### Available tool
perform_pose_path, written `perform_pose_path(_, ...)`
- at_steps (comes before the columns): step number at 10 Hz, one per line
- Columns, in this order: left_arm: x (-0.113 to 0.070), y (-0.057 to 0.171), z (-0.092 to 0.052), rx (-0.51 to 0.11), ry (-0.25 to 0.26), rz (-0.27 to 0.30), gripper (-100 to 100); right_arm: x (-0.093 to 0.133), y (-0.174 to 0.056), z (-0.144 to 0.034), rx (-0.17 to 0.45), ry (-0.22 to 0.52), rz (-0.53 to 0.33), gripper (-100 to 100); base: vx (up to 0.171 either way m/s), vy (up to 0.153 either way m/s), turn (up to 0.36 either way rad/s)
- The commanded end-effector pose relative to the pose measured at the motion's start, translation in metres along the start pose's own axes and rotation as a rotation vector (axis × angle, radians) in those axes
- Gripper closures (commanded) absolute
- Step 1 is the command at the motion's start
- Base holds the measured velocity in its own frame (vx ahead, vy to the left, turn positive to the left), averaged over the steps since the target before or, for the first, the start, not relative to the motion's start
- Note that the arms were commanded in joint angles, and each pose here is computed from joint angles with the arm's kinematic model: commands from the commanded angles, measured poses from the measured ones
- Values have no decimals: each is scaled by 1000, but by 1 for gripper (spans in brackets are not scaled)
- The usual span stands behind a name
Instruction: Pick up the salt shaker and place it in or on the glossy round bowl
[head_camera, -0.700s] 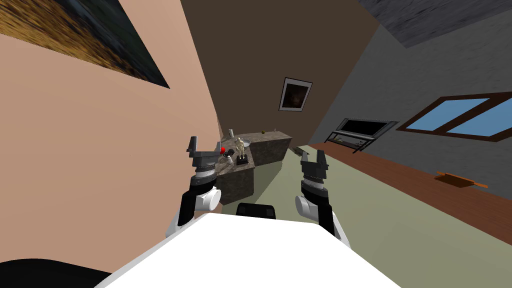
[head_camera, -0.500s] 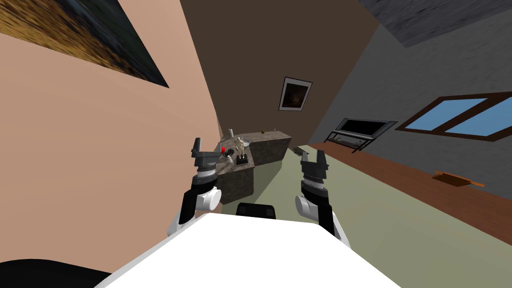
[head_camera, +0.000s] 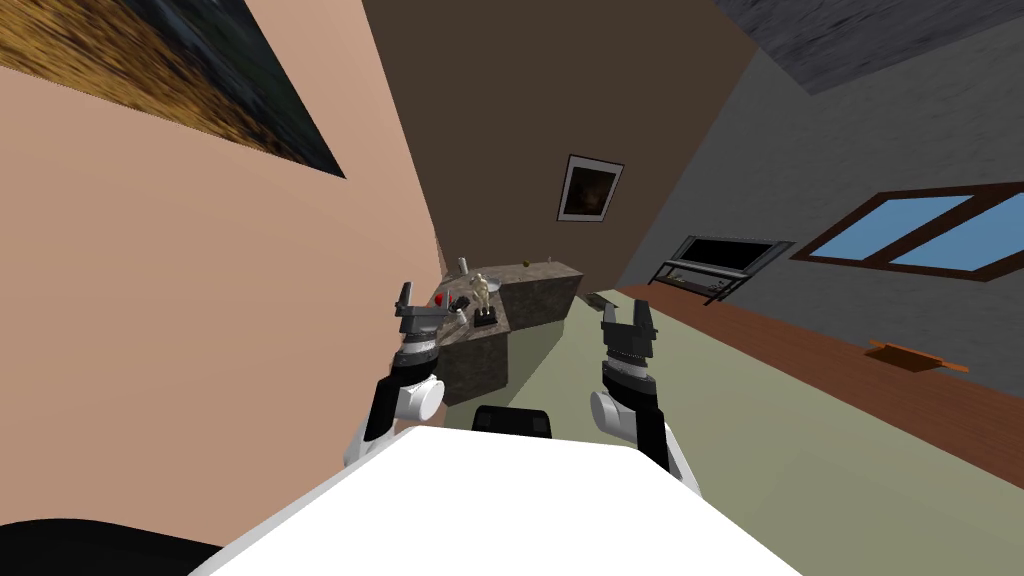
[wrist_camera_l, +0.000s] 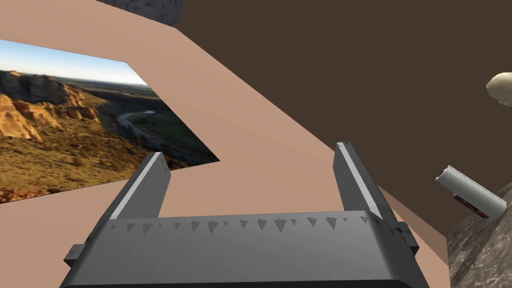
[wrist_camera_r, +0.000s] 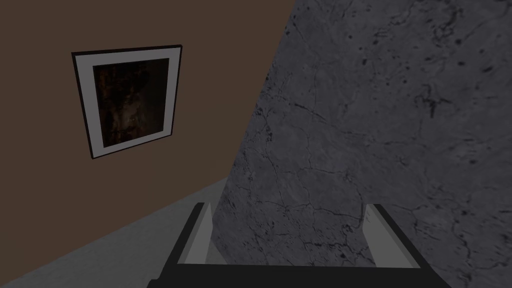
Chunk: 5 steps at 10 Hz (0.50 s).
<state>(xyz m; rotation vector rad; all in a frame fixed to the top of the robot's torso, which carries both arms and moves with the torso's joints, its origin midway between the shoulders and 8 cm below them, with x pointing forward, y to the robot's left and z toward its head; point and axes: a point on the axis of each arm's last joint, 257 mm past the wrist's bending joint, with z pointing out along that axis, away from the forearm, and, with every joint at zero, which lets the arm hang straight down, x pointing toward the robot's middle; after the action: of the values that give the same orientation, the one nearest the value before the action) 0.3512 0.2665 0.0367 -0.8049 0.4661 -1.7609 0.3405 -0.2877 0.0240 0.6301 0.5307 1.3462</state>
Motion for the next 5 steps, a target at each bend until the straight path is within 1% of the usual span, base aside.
perform_pose_path(1, -12, 14, -2, -34, -20, -59, -100, 0, 0, 0, 0, 0, 0, 0, -22, 13, 14)
perform_pose_path(5, -36, 56, -14, -127, -86, -220, -100, 0, 0, 0, 0, 0, 0, 0, -10, 18, 14)
